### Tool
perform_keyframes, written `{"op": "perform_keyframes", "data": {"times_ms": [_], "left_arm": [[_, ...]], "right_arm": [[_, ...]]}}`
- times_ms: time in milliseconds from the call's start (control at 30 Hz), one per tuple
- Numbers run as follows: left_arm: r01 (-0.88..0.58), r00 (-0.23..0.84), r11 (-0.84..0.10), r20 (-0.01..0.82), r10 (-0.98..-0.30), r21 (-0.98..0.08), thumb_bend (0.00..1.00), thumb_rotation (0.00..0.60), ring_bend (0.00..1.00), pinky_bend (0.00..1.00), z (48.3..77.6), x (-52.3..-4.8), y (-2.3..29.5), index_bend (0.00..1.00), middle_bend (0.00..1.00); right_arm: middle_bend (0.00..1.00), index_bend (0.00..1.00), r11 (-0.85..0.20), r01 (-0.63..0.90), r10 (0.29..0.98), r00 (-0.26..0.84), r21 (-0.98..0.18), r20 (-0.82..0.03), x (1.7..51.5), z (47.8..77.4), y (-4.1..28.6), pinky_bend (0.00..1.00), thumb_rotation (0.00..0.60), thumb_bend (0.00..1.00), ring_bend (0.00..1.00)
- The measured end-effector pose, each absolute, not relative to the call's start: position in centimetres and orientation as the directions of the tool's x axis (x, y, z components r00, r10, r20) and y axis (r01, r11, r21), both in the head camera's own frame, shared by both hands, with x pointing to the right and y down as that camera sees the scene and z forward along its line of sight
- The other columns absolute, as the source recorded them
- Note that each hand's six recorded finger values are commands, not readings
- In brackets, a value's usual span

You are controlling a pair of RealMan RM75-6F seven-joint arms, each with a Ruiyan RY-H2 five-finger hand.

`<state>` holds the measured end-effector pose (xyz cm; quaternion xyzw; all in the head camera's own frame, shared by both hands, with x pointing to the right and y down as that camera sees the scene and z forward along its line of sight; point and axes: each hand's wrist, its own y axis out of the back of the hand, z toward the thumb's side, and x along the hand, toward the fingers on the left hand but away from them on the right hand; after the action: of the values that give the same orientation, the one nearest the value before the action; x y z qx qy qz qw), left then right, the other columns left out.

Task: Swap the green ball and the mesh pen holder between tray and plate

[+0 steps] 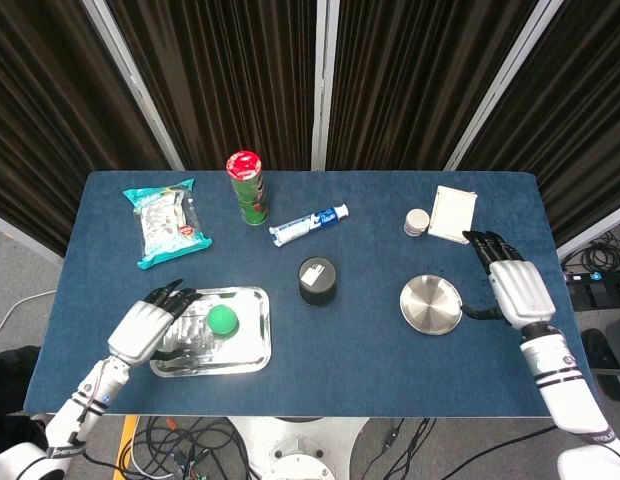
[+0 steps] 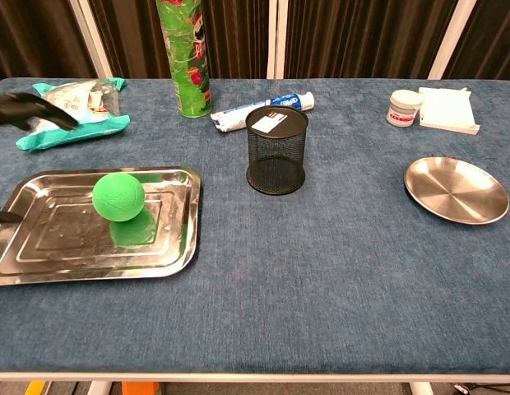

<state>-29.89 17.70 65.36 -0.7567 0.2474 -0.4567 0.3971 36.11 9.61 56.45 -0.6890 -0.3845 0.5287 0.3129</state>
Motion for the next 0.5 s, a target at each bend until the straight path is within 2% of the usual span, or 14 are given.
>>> {"op": "perform_keyframes", "data": {"times_ms": [167,300,400,500], "left_arm": [[0.012,0.530,-0.578,0.496,-0.688,-0.816,0.08,0.600,0.03,0.20,66.5,-26.4,17.6,0.14,0.14],[0.037,0.544,-0.588,0.510,-0.667,-0.808,0.11,0.600,0.03,0.21,67.5,-25.2,16.9,0.14,0.14],[0.053,0.533,-0.603,0.533,-0.656,-0.796,0.14,0.600,0.04,0.25,68.3,-25.0,16.3,0.14,0.14],[0.062,0.528,-0.621,0.553,-0.644,-0.781,0.17,0.600,0.11,0.35,68.9,-24.7,15.7,0.17,0.16]], "right_arm": [[0.07,0.00,-0.498,0.231,0.867,0.096,-0.836,-0.490,39.1,56.8,11.8,0.16,0.600,0.02,0.00],[0.07,0.00,-0.475,0.240,0.880,0.090,-0.847,-0.467,40.1,56.5,12.3,0.16,0.600,0.02,0.00],[0.07,0.00,-0.461,0.240,0.887,0.096,-0.854,-0.452,40.3,56.2,12.5,0.15,0.600,0.02,0.00],[0.07,0.00,-0.453,0.249,0.891,0.095,-0.856,-0.444,40.6,56.0,12.7,0.15,0.600,0.02,0.00]]}}
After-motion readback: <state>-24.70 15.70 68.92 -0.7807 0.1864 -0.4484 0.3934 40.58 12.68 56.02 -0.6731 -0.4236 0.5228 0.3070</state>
